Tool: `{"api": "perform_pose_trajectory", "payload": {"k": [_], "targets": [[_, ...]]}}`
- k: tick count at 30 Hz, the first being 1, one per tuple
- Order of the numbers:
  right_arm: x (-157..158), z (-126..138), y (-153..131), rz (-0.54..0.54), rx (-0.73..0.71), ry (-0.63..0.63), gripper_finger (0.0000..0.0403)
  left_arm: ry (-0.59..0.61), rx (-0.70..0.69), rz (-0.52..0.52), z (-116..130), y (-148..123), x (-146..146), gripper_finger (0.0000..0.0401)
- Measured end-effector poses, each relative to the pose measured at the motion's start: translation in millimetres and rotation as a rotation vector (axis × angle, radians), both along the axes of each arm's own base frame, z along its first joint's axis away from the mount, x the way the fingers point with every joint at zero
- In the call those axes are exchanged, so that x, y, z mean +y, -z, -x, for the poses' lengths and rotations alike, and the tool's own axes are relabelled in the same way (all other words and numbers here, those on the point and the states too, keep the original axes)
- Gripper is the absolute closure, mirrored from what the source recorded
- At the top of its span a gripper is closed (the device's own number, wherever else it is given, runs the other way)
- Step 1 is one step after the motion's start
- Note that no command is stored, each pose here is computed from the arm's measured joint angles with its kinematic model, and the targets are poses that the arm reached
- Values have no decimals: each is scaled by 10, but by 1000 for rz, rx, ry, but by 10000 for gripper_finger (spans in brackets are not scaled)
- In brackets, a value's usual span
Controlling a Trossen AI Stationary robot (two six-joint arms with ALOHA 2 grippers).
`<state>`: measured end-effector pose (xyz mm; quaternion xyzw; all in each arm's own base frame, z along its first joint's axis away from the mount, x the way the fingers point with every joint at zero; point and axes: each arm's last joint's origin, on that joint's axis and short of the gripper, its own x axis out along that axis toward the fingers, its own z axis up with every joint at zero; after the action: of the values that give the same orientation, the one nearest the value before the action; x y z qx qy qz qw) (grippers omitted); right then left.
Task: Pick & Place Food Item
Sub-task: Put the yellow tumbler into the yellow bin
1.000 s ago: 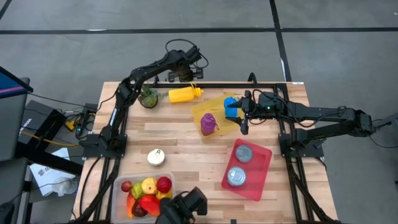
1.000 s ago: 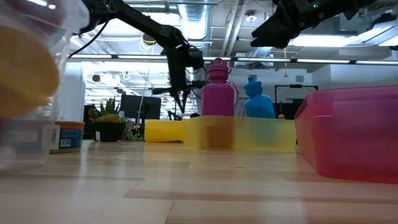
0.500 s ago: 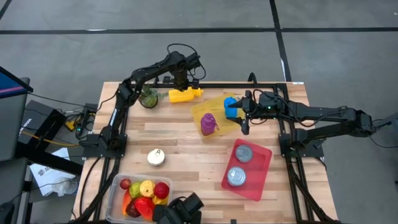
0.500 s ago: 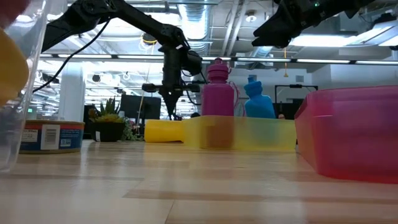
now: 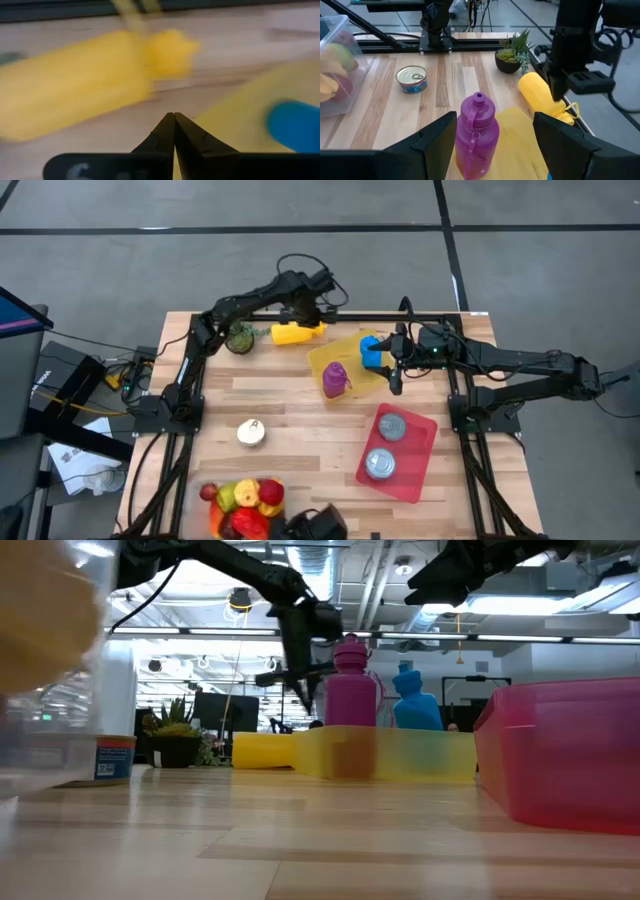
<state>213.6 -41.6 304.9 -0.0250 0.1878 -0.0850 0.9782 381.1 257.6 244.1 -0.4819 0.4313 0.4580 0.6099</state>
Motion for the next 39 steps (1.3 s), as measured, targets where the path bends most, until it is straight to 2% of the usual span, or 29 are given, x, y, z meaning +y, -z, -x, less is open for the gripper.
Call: {"api": "perform_pose_trajectory", "payload": {"k": [3,6,9,12,20,22,27,30,33,39], "targets": [[0,2,5,0,6,-1,148,17,-54,-24,-103,-15,-58,401],[2,5,12,-1,13,-1,148,-39,-52,-64,-92,-11,-8,401],[3,6,15,-2,17,-1,148,-77,-125,-104,-123,-33,82,401],[3,6,16,-2,17,-1,148,-60,-217,-65,-138,-60,146,401],[2,4,13,10,14,-6,148,-13,68,-17,198,-4,175,401],[2,3,12,14,13,-7,148,-6,73,-20,261,-108,152,401],[0,1,6,15,6,-6,148,8,-74,-145,321,-610,29,401],[0,0,3,16,3,-6,148,-56,-110,-159,358,-684,53,401],[1,0,3,15,3,-6,148,-105,-128,-167,291,-597,108,401],[1,1,7,7,6,-1,148,-75,-306,-206,-180,-231,207,401]]}}
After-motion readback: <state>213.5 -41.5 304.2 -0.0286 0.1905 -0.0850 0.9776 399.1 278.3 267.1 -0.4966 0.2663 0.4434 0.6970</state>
